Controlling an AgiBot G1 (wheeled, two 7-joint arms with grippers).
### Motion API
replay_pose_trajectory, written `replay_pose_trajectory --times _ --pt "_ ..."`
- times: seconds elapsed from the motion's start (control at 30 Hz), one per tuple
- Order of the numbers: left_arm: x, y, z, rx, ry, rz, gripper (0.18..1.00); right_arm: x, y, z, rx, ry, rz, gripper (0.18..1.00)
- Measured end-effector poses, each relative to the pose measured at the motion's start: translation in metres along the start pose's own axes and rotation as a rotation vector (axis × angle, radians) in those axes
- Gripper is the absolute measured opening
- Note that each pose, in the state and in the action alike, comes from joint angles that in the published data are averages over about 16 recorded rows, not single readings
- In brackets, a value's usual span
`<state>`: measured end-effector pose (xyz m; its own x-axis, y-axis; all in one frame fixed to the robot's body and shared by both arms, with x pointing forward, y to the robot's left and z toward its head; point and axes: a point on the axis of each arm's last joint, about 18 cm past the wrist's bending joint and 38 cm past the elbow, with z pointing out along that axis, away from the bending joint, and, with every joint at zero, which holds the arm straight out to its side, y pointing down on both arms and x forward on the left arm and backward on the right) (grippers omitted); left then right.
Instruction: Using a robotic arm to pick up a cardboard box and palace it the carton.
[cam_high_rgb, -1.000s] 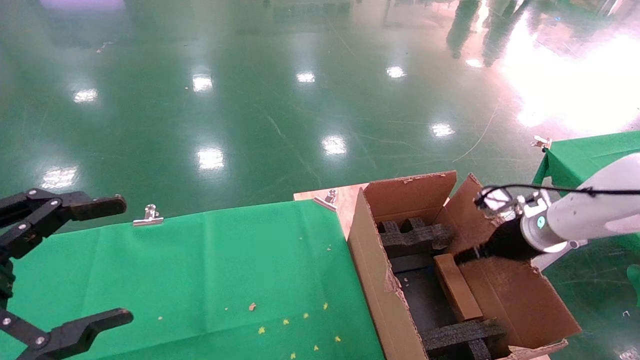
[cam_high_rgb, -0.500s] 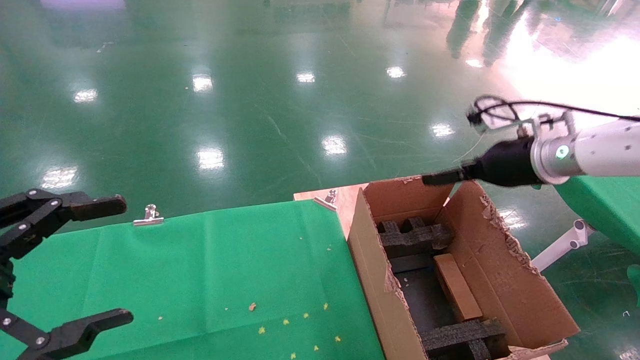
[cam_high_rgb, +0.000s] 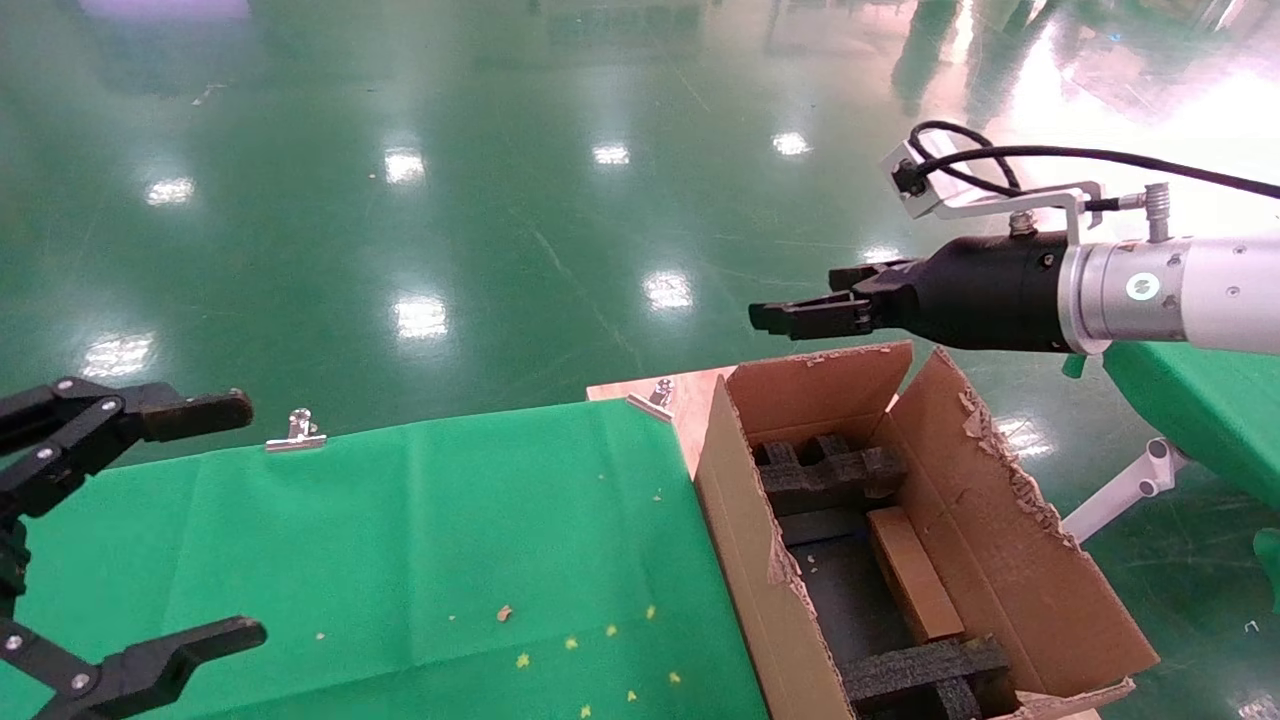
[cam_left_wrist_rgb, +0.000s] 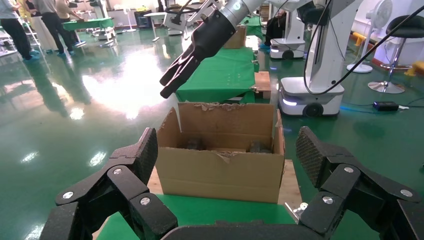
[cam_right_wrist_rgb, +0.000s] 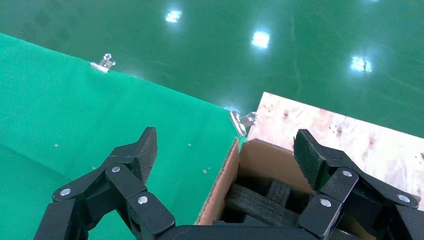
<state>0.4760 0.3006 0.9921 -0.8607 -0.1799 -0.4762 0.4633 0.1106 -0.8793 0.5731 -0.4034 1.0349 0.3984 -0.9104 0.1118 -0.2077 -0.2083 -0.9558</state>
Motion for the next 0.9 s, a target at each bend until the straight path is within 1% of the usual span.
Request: replay_pose_trajectory --times 0.23,0.37,0.63,0.9 --pt "0.0 0.0 0.0 0.0 0.0 0.0 1.0 -0.009 -0.001 0.004 -0.003 -0.041 -0.018 1.001" --pt "0.0 0.0 0.0 0.0 0.0 0.0 1.0 -0.019 -0.001 0.009 -0.009 -0.084 -0.042 1.001" --pt "0.0 0.0 0.0 0.0 0.0 0.0 1.0 -0.049 -0.002 0.018 -0.002 -0.223 -0.113 1.001" --pt "0.0 0.0 0.0 0.0 0.0 0.0 1.0 -0.077 -0.002 0.022 0.027 -0.367 -0.182 1.001"
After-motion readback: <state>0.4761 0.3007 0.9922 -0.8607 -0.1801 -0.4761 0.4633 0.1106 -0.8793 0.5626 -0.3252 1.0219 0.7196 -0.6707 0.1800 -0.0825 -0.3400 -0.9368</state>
